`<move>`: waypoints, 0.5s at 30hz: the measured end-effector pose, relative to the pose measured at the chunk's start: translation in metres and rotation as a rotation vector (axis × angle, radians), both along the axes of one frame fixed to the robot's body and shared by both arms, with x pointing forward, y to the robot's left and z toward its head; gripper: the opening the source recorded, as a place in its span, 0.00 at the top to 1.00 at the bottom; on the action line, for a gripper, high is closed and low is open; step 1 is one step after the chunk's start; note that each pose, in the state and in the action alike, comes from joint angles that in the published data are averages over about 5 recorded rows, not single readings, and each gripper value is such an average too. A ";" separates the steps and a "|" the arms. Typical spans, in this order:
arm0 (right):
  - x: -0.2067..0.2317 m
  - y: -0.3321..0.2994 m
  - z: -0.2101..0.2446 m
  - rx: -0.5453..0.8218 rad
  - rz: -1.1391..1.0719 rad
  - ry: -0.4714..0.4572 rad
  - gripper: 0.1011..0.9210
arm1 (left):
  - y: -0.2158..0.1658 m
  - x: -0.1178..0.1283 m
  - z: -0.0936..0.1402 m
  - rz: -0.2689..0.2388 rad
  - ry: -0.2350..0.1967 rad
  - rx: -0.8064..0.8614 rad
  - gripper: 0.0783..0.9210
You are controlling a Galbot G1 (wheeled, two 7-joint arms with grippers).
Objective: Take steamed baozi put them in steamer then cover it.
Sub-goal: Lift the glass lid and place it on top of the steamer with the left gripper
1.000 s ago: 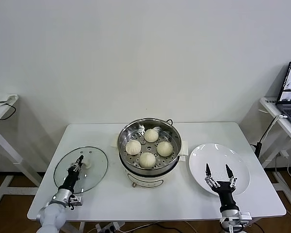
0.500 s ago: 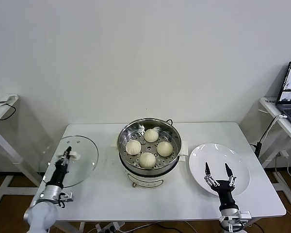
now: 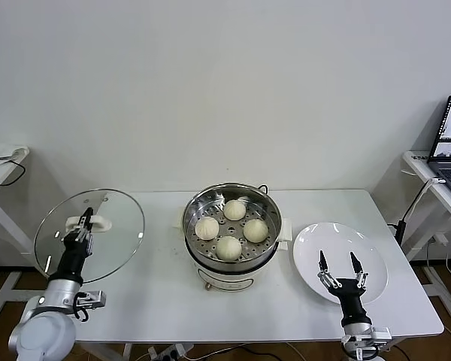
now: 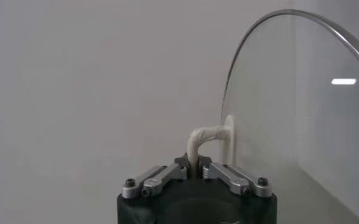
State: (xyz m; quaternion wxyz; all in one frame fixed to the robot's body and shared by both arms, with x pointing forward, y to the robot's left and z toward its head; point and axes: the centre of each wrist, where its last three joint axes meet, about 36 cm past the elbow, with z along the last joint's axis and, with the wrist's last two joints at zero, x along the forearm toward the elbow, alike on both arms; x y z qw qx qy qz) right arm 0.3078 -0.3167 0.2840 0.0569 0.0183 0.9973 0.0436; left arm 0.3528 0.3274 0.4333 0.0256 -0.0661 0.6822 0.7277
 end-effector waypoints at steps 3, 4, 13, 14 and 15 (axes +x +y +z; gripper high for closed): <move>-0.001 0.000 0.000 -0.001 -0.005 0.000 0.12 | -0.021 -0.002 0.013 -0.012 0.012 -0.013 0.87; -0.002 -0.001 0.000 -0.002 -0.007 0.000 0.12 | -0.028 -0.003 0.015 -0.016 0.018 -0.017 0.87; -0.007 0.002 -0.004 -0.004 -0.020 0.001 0.12 | -0.089 0.003 0.027 -0.070 0.063 -0.040 0.87; -0.007 0.002 -0.005 -0.005 -0.021 0.002 0.12 | -0.096 0.005 0.028 -0.076 0.065 -0.042 0.87; -0.008 0.002 -0.006 -0.005 -0.023 0.003 0.12 | -0.102 0.006 0.028 -0.082 0.066 -0.044 0.87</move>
